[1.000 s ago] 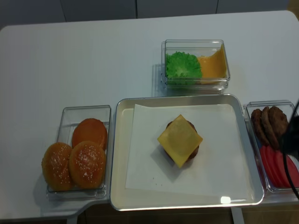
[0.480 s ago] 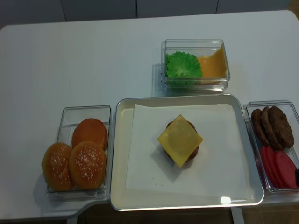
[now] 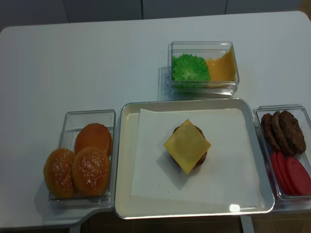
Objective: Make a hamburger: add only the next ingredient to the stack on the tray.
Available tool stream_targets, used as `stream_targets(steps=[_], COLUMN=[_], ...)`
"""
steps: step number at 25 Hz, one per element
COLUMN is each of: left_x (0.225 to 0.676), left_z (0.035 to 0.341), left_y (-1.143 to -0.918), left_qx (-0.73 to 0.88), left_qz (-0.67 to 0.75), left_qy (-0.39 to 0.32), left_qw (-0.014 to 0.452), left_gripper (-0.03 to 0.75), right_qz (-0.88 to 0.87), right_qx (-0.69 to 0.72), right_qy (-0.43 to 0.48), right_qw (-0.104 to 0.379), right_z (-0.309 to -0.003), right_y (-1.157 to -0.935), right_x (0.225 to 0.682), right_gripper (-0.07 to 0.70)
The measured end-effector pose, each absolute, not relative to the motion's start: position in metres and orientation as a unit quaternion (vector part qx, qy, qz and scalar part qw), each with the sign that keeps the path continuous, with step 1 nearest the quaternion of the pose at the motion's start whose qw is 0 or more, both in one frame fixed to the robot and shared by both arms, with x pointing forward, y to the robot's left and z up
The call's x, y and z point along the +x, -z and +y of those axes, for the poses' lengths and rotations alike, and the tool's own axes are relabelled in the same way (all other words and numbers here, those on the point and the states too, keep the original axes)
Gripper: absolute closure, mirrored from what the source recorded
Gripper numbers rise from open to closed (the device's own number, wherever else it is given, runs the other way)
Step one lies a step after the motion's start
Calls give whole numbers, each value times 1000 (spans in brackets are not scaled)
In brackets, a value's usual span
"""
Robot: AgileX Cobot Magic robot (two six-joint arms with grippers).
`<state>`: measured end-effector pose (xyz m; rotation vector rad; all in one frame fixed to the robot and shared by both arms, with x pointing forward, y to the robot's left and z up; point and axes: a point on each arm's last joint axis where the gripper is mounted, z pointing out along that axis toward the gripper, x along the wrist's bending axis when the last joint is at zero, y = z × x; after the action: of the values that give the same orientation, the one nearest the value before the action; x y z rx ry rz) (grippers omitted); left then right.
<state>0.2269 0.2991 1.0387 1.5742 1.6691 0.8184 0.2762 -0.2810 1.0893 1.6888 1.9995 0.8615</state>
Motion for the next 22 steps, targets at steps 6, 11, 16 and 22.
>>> stream_targets(steps=[6,11,16,22], left_x=[227,227,227,227], left_z=[299,299,299,299], left_y=[-1039,-1039,-1039,-1039], left_qx=[606,606,606,606], left_qz=[643,643,643,643], left_qy=[-315,-315,-315,-315], left_qw=[346,346,346,346], left_gripper=[417,417,417,417], right_qz=[704,690,678,674], right_qx=[587,566,547,541], right_qy=[-333,-369,-396,-405], right_qw=[220,259,290,298], right_z=[-282,-284,-284,-284], right_y=[-1080,-1079,-1076,-1074], right_x=[251,225,206,200], right_gripper=[253,255,255,255])
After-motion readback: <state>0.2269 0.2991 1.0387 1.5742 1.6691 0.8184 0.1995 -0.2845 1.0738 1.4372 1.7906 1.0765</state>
